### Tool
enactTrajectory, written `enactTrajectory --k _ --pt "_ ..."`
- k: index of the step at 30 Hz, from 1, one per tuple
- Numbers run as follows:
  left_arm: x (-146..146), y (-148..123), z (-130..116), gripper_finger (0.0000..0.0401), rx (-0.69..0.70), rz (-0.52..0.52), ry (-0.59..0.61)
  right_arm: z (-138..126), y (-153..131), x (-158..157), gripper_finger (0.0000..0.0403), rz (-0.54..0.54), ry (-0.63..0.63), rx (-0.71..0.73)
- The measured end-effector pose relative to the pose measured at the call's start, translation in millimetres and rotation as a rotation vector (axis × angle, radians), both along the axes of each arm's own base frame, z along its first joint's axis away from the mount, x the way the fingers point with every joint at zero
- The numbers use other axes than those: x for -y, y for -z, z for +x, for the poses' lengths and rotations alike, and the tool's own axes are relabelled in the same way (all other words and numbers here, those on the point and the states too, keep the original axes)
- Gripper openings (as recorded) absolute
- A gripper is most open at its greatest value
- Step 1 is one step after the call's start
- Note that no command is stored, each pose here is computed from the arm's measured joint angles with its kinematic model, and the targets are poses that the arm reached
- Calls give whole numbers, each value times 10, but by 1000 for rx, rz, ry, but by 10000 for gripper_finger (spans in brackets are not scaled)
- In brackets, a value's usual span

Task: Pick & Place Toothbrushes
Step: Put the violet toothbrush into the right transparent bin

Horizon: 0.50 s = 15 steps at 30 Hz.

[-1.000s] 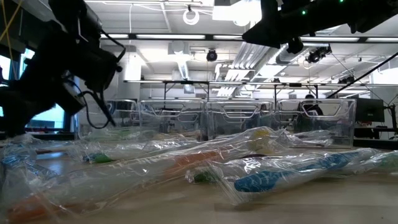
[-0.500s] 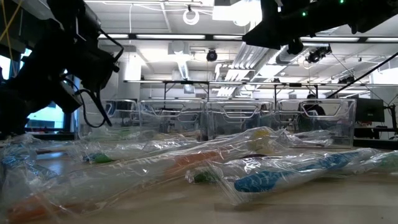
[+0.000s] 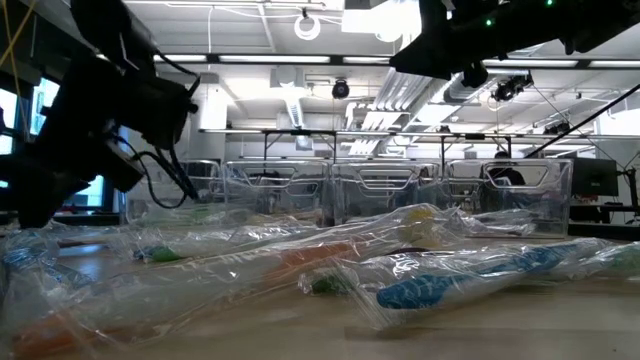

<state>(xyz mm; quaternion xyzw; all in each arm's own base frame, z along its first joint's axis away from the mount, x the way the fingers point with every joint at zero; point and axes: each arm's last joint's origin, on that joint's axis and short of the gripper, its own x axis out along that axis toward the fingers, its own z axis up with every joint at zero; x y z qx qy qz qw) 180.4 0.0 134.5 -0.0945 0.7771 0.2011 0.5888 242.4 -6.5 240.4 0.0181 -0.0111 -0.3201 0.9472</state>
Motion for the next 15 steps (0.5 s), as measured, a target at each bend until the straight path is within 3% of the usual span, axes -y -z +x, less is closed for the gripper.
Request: enactTrajectory --k 6,15 --pt "14 107 -147 5 -38 -47 -37 0 -2 0 90 0 1 2" --pt "34 -79 -136 5 103 -107 -49 -1 -9 0 90 1 2 9"
